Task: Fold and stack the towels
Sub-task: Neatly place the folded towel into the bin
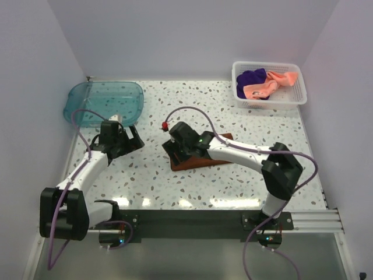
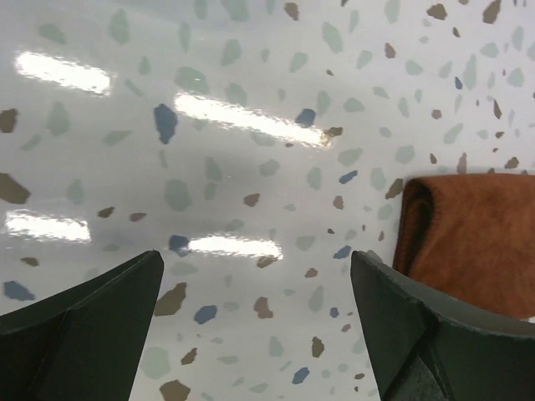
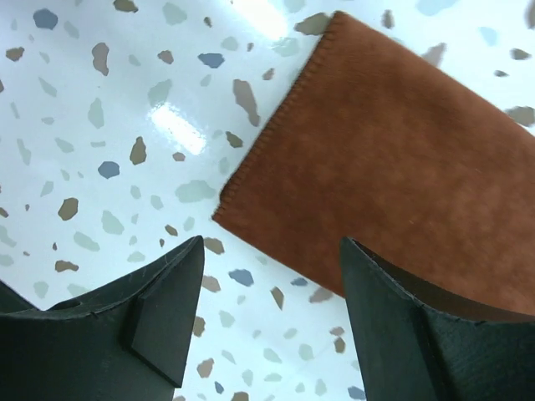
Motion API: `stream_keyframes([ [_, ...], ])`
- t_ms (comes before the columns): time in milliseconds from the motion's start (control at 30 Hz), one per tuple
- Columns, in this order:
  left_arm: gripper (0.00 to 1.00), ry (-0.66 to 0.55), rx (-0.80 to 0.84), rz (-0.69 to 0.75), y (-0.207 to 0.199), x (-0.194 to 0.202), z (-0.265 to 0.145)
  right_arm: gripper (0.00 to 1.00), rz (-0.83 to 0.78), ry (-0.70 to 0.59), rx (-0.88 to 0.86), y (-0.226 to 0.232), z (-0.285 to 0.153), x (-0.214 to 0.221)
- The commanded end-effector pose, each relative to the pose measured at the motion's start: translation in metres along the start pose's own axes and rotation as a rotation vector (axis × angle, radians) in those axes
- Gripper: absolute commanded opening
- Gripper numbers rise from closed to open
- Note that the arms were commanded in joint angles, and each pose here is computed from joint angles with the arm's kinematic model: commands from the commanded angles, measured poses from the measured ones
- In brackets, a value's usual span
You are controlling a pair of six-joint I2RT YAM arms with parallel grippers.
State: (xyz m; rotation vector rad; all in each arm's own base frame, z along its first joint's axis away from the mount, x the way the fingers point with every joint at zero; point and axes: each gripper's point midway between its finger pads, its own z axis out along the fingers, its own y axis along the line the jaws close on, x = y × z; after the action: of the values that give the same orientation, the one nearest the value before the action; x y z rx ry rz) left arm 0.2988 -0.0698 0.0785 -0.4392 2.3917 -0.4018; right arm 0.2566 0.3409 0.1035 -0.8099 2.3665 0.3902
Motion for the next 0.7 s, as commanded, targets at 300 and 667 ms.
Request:
stream_keyframes([
  [300,1.0,-0.079,-0.082,0.091,0.025,-0.022,-0.017,0.59,-0.163,0.215,0.088,0.036,0.044,0.02],
  [667,1.0,-0.093,-0.086,0.096,0.026,-0.024,-0.019,0.52,-0.166,0.298,0.127,0.034,0.07,0.044],
])
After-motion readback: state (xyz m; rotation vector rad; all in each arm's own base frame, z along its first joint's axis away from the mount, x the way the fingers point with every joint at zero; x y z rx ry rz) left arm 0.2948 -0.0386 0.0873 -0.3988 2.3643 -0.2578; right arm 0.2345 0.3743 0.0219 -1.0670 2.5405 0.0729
